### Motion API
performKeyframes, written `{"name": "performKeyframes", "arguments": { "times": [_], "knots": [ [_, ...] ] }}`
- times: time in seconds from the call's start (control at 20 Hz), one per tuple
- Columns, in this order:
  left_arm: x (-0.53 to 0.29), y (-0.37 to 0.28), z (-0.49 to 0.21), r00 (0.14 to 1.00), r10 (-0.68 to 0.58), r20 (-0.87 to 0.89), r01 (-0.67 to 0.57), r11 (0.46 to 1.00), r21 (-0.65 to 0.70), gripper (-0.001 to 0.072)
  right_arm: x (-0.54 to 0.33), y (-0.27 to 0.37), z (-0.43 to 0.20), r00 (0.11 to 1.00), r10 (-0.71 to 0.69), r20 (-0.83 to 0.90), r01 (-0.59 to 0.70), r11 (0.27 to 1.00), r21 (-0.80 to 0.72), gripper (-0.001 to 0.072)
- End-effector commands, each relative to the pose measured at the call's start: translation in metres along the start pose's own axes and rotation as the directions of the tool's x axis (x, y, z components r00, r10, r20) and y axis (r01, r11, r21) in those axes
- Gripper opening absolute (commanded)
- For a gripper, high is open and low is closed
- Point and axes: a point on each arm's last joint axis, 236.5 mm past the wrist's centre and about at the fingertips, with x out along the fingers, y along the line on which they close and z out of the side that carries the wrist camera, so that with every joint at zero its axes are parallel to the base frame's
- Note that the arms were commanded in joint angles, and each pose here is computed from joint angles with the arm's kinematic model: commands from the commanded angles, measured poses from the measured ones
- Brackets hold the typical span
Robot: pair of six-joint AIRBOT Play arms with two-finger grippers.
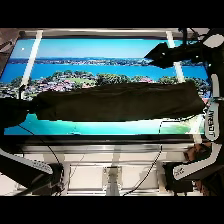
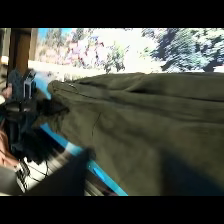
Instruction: Fold the clothes and pants, and hang the long-sleeved shirts on hangers.
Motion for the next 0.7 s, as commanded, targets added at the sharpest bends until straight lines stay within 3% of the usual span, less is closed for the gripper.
{"name": "performKeyframes", "arguments": {
  "times": [0.0, 0.05, 0.2, 0.4, 0.65],
  "knots": [
    [-0.001, -0.007, -0.001, 1.0, -0.013, -0.007, 0.013, 0.997, 0.07, 0.0023, 0.026, 0.022, -0.008, 1.0, 0.006, -0.024, -0.008, 0.998, -0.06, 0.015],
    [-0.004, -0.009, 0.001, 1.0, -0.008, 0.001, 0.008, 0.997, 0.077, 0.0022, 0.035, 0.029, -0.008, 1.0, 0.006, -0.017, -0.007, 0.997, -0.076, 0.0022],
    [-0.02, -0.023, 0.01, 0.999, 0.02, 0.051, -0.026, 0.993, 0.119, 0.0019, 0.071, 0.05, -0.014, 0.999, 0.025, -0.02, -0.027, 0.993, -0.112, 0.0016],
    [-0.044, -0.069, 0.018, 0.992, 0.051, 0.112, -0.066, 0.989, 0.132, 0.0019, 0.169, 0.067, -0.069, 0.984, 0.052, -0.172, -0.069, 0.993, -0.096, 0.0017],
    [-0.048, -0.162, 0.014, 0.989, 0.046, 0.144, -0.079, 0.971, 0.228, 0.0019, 0.29, 0.058, -0.14, 0.967, 0.034, -0.254, -0.003, 0.993, 0.12, 0.0016]
  ]
}}
